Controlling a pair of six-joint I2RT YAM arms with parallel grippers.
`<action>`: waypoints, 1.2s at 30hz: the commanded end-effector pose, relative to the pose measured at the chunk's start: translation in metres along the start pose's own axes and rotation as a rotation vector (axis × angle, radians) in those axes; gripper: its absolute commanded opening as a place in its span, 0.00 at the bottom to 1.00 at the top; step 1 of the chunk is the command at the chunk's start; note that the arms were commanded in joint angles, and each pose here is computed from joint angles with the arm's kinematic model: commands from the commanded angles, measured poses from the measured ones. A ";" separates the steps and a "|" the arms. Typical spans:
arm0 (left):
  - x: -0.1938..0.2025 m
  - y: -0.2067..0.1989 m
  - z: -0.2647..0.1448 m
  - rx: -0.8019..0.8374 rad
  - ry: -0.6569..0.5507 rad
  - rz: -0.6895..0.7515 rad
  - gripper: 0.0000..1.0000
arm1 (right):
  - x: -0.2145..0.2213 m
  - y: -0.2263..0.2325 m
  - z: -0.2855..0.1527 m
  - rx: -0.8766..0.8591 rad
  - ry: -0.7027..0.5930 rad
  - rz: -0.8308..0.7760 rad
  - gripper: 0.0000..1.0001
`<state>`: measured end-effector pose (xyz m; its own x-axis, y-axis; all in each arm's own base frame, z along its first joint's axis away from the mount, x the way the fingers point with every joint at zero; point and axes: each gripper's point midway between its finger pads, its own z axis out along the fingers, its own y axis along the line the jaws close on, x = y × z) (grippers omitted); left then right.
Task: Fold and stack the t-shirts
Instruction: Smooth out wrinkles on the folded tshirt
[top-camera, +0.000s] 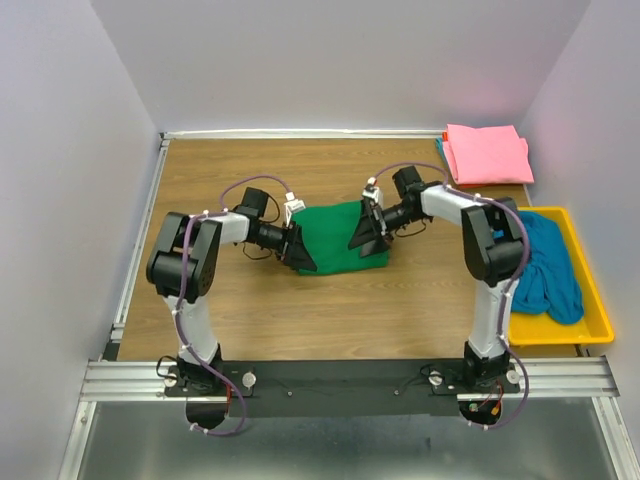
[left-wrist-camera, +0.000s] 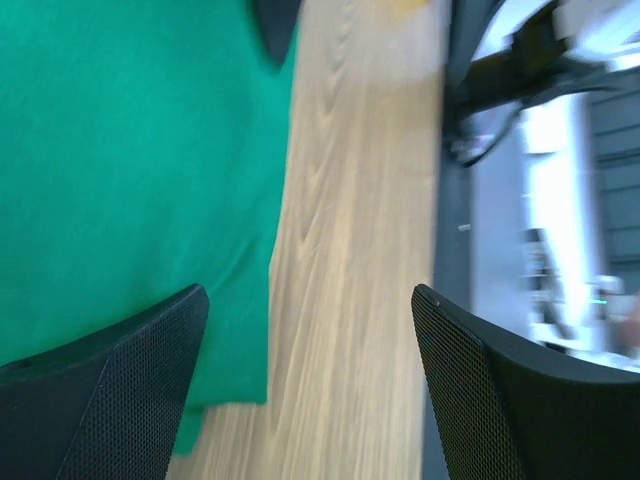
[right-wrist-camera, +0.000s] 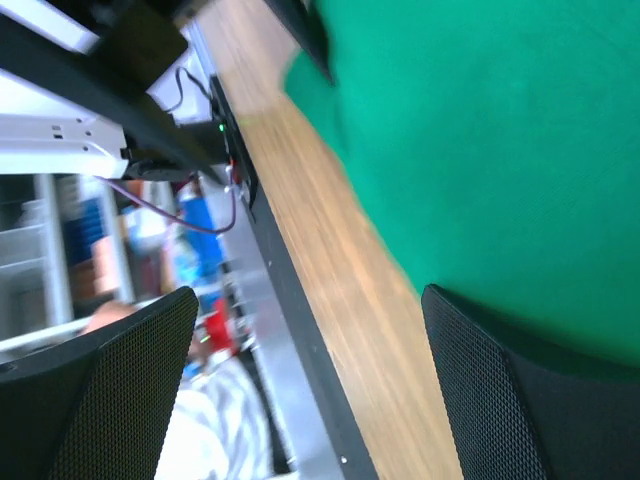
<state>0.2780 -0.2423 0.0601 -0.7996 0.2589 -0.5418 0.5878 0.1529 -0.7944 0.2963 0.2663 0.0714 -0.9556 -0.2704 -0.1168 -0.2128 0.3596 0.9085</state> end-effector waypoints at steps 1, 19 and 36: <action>0.001 -0.011 -0.021 -0.152 0.028 0.152 0.91 | -0.017 0.039 -0.033 0.067 -0.113 -0.166 1.00; 0.055 0.035 -0.013 -0.159 0.077 -0.142 0.92 | 0.038 -0.039 0.005 0.050 0.038 0.045 1.00; -0.082 -0.052 -0.002 -0.056 -0.086 0.149 0.92 | -0.079 0.046 -0.051 0.021 -0.206 -0.188 1.00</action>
<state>0.2984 -0.2311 0.1091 -0.7583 0.2260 -0.6115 0.6508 0.2097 -0.7297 0.3256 0.2557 0.1135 -0.9525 -0.2068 -0.2234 -0.2787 0.2971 0.9133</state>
